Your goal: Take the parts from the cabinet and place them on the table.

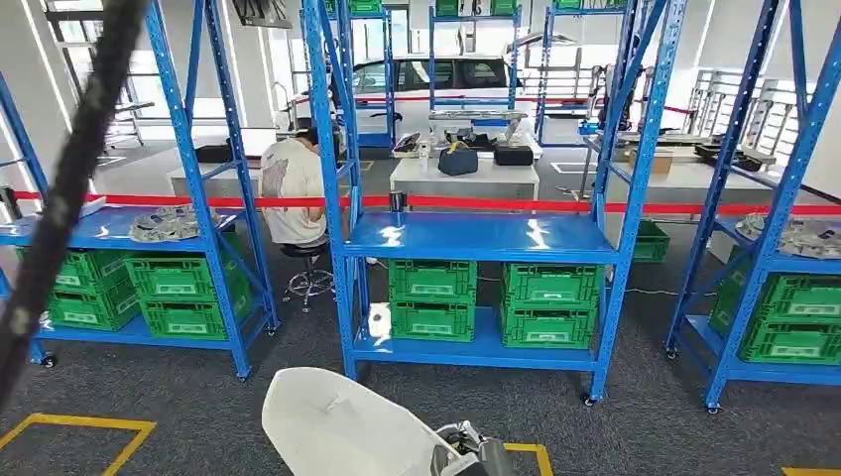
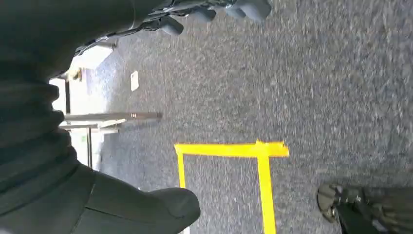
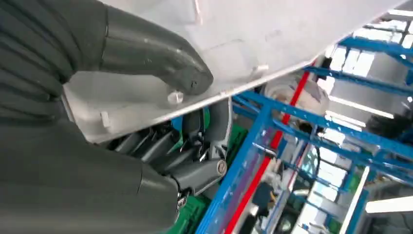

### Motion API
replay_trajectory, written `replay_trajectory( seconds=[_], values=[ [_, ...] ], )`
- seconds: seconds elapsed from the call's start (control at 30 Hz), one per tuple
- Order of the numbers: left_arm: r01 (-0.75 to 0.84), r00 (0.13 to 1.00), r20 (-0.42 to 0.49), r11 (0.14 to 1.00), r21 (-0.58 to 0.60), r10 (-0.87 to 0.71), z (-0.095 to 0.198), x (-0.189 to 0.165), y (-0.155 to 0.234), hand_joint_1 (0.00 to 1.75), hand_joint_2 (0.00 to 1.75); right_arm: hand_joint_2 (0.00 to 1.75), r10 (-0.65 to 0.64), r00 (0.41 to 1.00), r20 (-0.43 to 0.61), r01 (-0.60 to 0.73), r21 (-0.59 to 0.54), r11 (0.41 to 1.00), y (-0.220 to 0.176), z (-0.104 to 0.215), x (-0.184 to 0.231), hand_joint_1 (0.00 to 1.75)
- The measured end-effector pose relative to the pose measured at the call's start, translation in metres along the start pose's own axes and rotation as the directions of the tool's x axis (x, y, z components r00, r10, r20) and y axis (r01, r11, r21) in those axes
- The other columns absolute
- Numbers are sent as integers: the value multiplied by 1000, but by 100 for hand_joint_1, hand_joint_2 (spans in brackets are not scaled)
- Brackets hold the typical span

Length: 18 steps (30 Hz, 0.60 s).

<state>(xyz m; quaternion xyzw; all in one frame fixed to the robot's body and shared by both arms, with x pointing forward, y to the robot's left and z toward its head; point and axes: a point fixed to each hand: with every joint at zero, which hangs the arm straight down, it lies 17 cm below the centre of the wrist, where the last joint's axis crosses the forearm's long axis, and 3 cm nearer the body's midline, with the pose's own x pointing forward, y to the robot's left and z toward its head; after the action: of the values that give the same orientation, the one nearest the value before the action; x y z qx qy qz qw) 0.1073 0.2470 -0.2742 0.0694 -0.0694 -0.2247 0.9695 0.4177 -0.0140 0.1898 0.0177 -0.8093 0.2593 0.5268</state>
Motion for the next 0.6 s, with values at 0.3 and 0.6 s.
replay_trajectory(
  seconds=[0.3,0.6],
  values=[
    [1,1000,-4,1000,-1,-1,0,-3,0,0,175,175,-6,1000,0,6,7,1000,3,1,3,175],
    [1,1000,-3,1000,-1,-1,0,-2,0,0,175,175,-6,1000,18,6,-1,1000,-1,-2,9,175]
  ],
)
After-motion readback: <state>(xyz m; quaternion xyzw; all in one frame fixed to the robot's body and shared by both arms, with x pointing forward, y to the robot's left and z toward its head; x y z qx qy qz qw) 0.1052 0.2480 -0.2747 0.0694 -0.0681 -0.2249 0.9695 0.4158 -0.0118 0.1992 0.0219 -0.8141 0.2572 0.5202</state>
